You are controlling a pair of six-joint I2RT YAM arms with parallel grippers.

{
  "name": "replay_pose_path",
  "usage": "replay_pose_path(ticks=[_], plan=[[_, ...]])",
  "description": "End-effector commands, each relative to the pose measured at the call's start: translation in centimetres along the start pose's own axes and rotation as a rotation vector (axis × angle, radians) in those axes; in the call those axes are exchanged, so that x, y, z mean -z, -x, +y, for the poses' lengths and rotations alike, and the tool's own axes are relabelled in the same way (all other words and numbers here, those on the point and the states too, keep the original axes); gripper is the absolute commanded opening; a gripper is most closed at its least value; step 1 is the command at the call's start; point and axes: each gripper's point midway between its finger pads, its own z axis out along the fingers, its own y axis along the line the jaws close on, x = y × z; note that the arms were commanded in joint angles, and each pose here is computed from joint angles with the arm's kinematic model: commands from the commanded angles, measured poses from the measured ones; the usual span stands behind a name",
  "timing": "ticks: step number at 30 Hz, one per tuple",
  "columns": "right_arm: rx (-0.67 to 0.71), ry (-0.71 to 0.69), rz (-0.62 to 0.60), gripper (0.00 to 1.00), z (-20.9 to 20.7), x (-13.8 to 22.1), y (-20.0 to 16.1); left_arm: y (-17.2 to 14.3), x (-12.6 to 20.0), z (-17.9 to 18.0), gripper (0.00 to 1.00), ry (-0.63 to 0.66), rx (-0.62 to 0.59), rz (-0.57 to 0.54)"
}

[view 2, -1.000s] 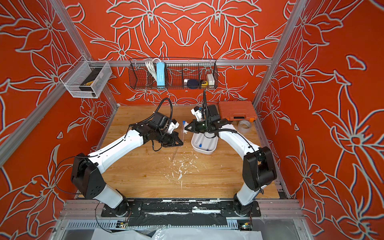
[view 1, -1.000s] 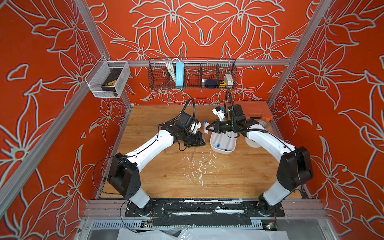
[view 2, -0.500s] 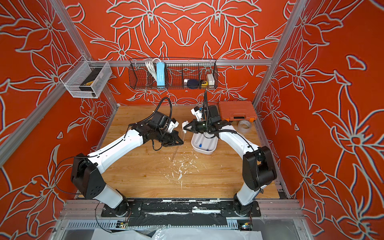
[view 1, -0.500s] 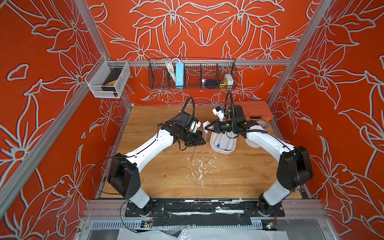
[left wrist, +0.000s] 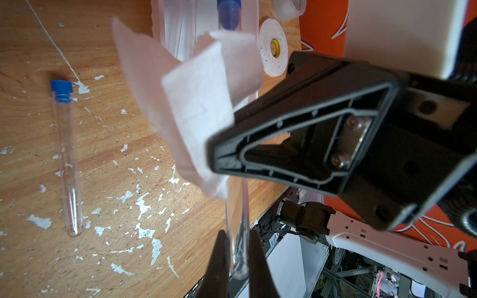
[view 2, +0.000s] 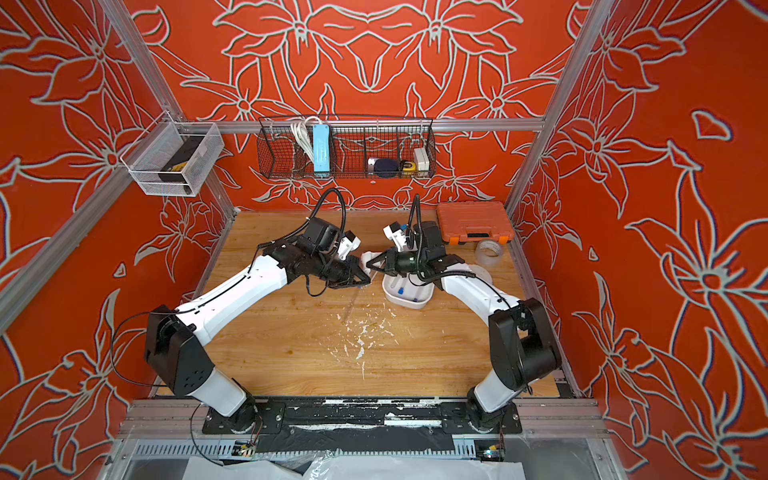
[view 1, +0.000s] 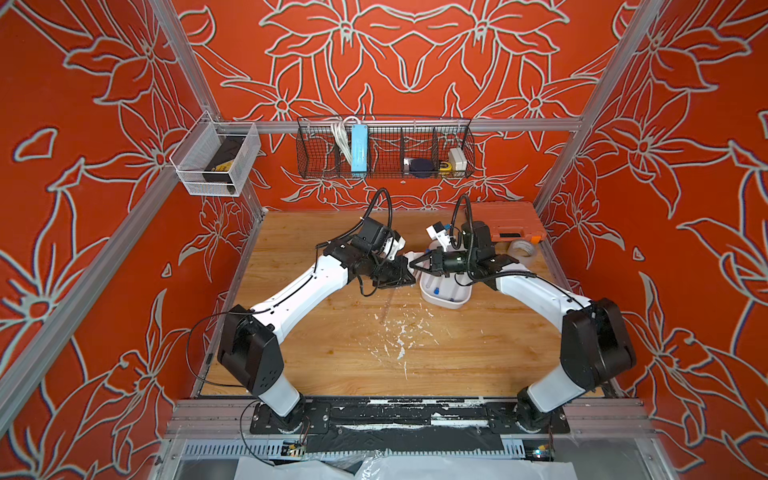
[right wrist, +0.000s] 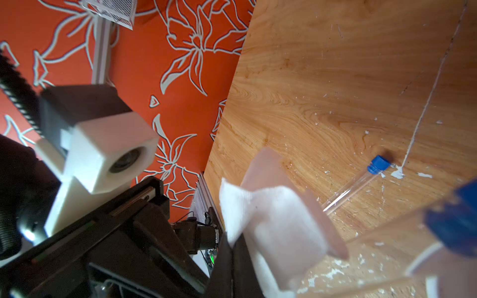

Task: Wipe the exteriors of test tubes
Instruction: Wipe the dirt from the test tube, then place the test tube in the storage box.

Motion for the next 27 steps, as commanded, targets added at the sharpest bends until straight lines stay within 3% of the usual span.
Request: replay_pose_path(ticks=[1, 7, 11, 17, 22, 27], plan=[[0.059, 0.110, -0.043, 0.00, 3.0, 1.6, 1.5, 0.2, 2.0, -1.5, 0.04, -0.035, -0.030, -0.022], [0.087, 0.116, -0.062, 0.00, 4.7, 2.9, 2.8, 0.3, 1.7, -1.2, 0.03, -0.024, -0.023, -0.016], [0.074, 0.077, -0.139, 0.00, 4.3, 5.2, 4.0, 1.2, 1.4, -1.2, 0.04, -0.010, -0.034, -0.030], [0.007, -0.092, -0.292, 0.00, 1.0, 10.7, 6.4, 3.5, -0.3, -1.8, 0.04, 0.008, -0.077, -0.053], [-0.062, -0.220, -0.404, 0.00, -1.6, 14.8, 8.6, 5.4, -4.6, -2.5, 0.04, 0.071, -0.150, -0.042], [-0.084, -0.284, -0.488, 0.00, -2.1, 16.6, 10.2, 6.5, -9.9, -2.8, 0.04, 0.153, -0.203, -0.048]])
